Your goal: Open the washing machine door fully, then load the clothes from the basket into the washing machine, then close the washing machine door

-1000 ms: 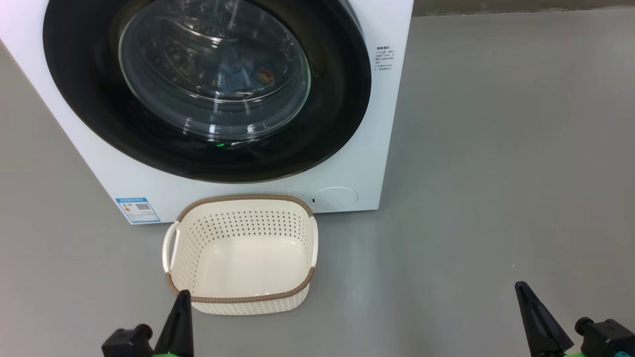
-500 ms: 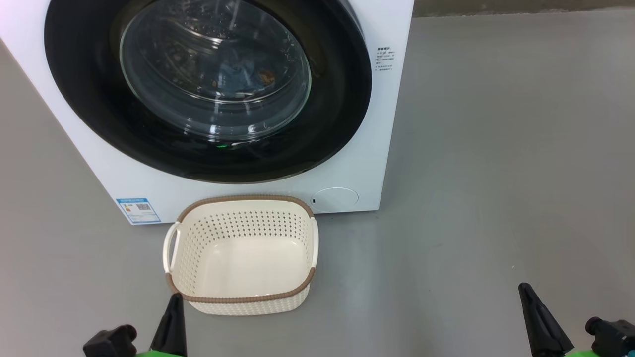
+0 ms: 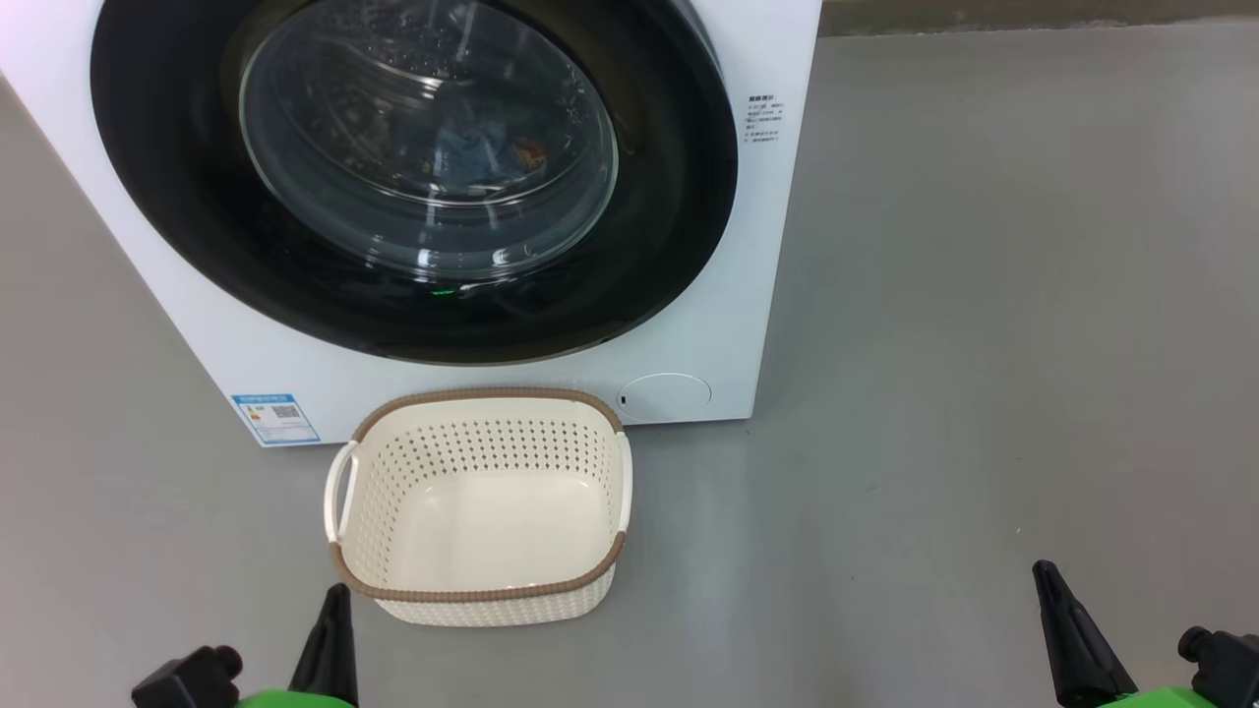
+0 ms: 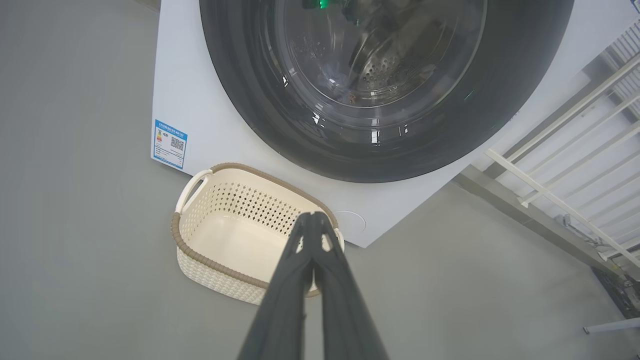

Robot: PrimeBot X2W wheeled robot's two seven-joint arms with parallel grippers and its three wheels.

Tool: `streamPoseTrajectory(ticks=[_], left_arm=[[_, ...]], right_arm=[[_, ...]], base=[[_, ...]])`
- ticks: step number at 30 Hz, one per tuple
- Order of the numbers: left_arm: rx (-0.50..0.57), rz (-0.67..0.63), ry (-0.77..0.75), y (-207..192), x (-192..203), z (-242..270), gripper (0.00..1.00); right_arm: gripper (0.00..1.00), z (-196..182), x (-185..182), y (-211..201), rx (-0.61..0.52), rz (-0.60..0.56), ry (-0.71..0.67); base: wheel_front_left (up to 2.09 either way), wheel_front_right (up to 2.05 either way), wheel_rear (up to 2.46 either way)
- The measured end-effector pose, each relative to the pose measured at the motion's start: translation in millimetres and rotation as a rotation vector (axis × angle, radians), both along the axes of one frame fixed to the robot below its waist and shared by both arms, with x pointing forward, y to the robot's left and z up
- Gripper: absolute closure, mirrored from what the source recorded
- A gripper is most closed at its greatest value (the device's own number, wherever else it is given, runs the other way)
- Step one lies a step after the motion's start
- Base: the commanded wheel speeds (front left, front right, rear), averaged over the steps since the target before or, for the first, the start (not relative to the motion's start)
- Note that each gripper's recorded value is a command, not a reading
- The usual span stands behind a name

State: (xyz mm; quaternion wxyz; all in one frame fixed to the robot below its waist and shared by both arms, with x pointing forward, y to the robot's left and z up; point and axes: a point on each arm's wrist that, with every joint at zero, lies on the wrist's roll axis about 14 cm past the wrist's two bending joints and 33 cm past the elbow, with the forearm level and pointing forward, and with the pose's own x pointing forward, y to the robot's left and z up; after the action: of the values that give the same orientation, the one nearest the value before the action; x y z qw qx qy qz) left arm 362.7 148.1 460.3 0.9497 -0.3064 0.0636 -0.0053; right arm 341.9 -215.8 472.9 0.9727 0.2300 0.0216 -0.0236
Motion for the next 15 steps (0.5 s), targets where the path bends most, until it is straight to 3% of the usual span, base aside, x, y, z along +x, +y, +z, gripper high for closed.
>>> streamPoseTrajectory(ticks=[15], left_arm=[[-0.146,0.036,0.029,7.7,1.0,-1.7,1.0]], right_arm=[[1.0,-0.3,5.7,-1.3,0.178,-0.027,0.009]], base=[[0.0,0.0,0.0]])
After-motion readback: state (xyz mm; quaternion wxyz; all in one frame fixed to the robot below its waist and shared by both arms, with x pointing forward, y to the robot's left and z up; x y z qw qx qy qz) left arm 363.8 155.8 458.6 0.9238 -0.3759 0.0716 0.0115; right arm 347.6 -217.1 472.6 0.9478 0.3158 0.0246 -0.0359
